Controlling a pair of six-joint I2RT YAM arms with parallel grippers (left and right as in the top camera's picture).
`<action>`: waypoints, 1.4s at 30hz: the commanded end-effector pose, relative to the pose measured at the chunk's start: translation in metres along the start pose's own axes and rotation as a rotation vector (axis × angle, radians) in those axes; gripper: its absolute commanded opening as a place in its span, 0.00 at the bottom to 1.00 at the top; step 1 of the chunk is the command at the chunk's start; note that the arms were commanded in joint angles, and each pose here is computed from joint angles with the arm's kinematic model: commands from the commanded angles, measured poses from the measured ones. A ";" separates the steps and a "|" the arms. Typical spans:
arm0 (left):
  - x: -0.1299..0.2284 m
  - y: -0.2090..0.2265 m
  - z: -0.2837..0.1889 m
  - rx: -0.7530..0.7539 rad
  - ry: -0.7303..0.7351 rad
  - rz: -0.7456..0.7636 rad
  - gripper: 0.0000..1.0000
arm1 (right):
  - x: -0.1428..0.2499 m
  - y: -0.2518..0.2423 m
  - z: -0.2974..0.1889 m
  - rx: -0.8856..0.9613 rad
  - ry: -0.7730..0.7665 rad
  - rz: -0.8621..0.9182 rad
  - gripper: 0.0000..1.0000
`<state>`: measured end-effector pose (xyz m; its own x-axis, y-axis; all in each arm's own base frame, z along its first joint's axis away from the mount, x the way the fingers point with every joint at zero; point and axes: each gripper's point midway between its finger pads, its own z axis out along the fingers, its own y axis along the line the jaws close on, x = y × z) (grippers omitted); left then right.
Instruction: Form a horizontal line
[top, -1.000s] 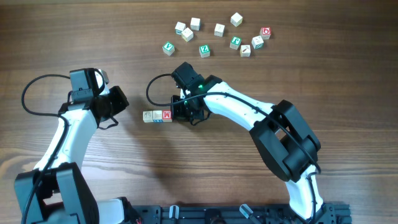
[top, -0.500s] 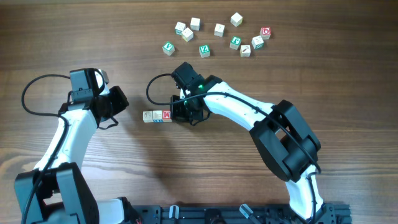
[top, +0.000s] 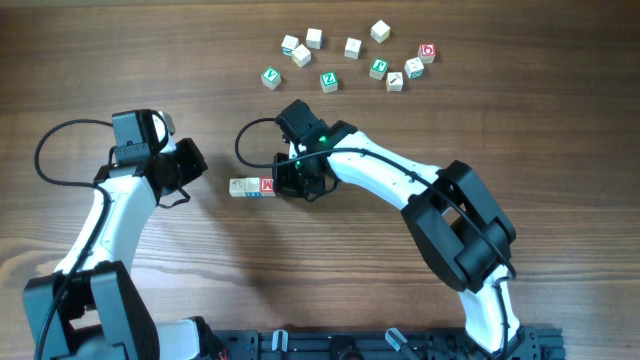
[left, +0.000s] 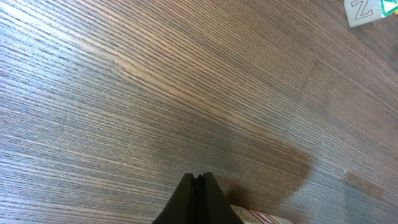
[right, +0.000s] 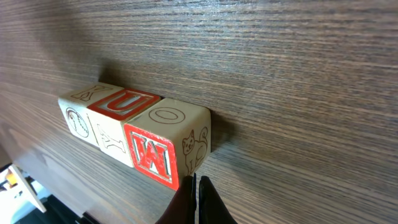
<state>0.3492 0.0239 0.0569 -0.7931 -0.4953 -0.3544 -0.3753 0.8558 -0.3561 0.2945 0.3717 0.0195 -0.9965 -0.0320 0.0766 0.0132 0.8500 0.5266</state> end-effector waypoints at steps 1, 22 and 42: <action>-0.009 -0.006 -0.007 0.024 -0.024 -0.003 0.04 | 0.006 0.001 0.007 -0.019 0.033 0.008 0.05; -0.009 -0.005 -0.007 0.017 -0.026 -0.004 0.04 | 0.006 0.000 0.007 -0.018 0.039 0.036 0.04; -0.009 -0.005 -0.007 0.017 -0.026 -0.004 0.04 | -0.005 -0.006 0.007 0.075 -0.075 0.012 0.04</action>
<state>0.3492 0.0239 0.0569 -0.7933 -0.4953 -0.3540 -0.3755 0.8557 -0.3560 0.2990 0.3701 0.0145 -0.9994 0.0053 0.0329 0.0205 0.8768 0.4804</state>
